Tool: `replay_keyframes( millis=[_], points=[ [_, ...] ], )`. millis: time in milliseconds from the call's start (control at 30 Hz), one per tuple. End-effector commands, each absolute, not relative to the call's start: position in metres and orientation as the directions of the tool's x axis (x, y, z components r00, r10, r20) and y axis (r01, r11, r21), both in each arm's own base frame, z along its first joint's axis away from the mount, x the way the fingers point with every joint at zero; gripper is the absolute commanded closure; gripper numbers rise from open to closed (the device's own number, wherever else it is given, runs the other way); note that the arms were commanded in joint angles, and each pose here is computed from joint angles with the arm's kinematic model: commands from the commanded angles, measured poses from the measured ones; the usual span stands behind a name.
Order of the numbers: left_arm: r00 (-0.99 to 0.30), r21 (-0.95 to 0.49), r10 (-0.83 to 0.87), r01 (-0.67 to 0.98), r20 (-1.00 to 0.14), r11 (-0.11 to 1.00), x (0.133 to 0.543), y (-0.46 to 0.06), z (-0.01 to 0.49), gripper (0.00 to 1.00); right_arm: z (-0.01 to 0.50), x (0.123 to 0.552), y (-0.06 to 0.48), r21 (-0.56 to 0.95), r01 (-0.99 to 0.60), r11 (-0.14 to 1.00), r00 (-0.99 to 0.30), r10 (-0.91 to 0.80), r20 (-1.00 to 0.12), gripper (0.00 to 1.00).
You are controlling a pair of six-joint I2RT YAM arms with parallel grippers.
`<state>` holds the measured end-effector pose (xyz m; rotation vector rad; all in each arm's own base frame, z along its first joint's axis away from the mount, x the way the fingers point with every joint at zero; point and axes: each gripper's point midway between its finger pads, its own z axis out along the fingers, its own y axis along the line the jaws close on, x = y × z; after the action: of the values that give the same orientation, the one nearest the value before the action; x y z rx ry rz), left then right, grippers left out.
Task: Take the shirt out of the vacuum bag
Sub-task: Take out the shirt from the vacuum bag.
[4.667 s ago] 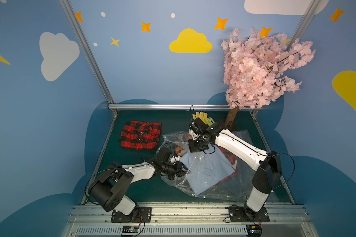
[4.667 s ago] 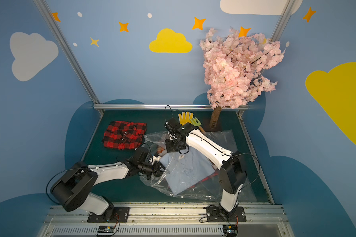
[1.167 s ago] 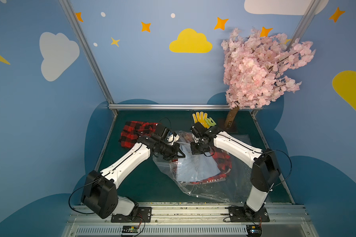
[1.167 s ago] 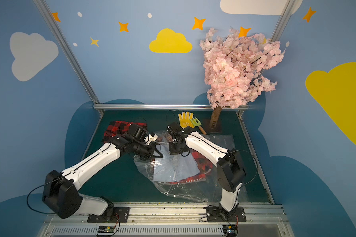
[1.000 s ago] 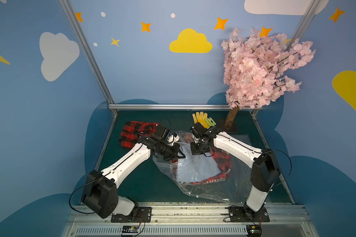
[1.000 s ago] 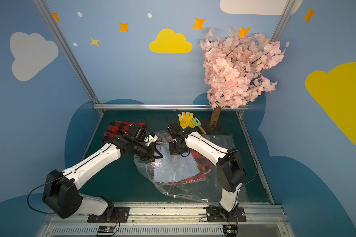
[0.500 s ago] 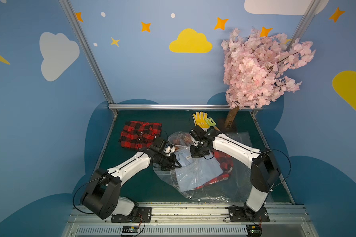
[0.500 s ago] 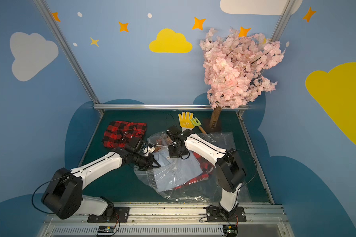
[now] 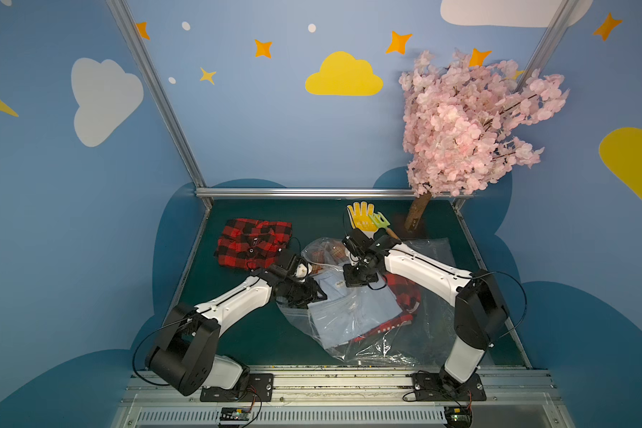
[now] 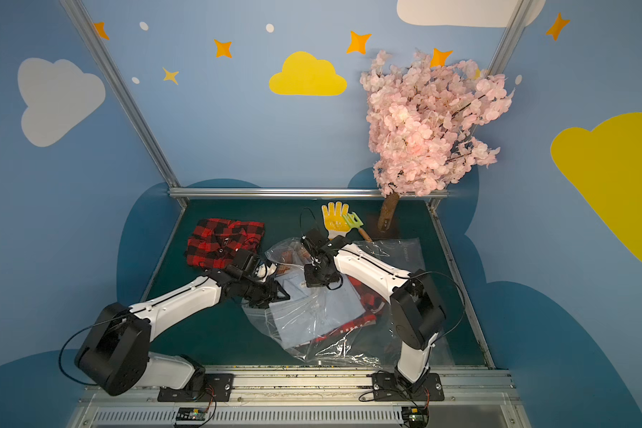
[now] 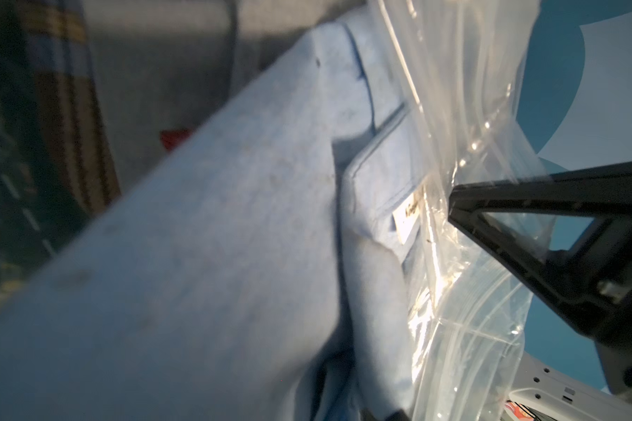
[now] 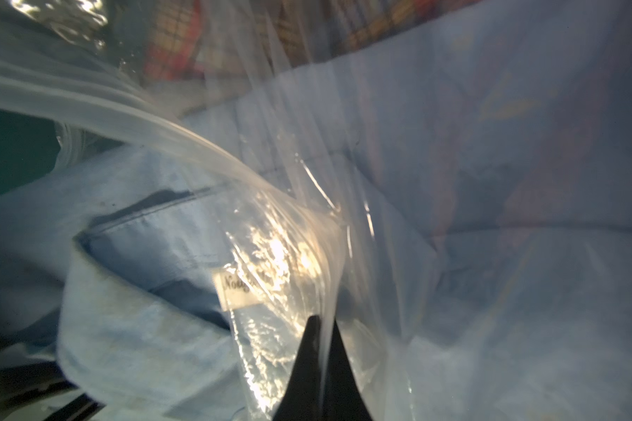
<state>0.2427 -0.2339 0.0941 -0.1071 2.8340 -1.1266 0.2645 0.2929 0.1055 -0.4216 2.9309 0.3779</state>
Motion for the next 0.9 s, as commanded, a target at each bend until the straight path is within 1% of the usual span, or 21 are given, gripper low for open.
replay_keyframes(
  millis=[0, 200, 367, 433, 500, 600, 867],
  points=[
    [-0.983, -0.658, -0.101, 0.025, -0.153, 0.752, 0.262, -0.229, 0.108, 0.57, 0.102, 0.244, 0.281, 0.195, -0.293, 0.936, -0.954, -0.274, -0.118, 1.0],
    [-0.979, -0.652, -0.085, 0.058, -0.185, 0.756, 0.27, -0.232, 0.117, 0.59, 0.098, 0.243, 0.279, 0.189, -0.287, 0.939, -0.957, -0.271, -0.107, 1.0],
    [-0.978, -0.649, -0.07, 0.076, -0.196, 0.757, 0.272, -0.233, 0.118, 0.64, 0.095, 0.242, 0.279, 0.189, -0.287, 0.939, -0.957, -0.272, -0.103, 1.0],
    [-0.979, -0.653, -0.062, 0.081, -0.193, 0.753, 0.27, -0.234, 0.117, 0.74, 0.094, 0.242, 0.278, 0.187, -0.285, 0.94, -0.958, -0.27, -0.1, 1.0],
    [-0.98, -0.657, -0.054, 0.085, -0.189, 0.749, 0.27, -0.236, 0.117, 0.83, 0.094, 0.242, 0.278, 0.185, -0.286, 0.94, -0.957, -0.271, -0.099, 1.0],
    [-0.979, -0.667, -0.041, 0.105, -0.199, 0.738, 0.271, -0.239, 0.125, 0.89, 0.094, 0.242, 0.278, 0.184, -0.286, 0.94, -0.957, -0.271, -0.101, 1.0],
    [-0.966, -0.704, -0.013, 0.179, -0.259, 0.687, 0.27, -0.254, 0.171, 0.91, 0.091, 0.242, 0.277, 0.179, -0.288, 0.941, -0.957, -0.275, -0.093, 1.0]
  ],
)
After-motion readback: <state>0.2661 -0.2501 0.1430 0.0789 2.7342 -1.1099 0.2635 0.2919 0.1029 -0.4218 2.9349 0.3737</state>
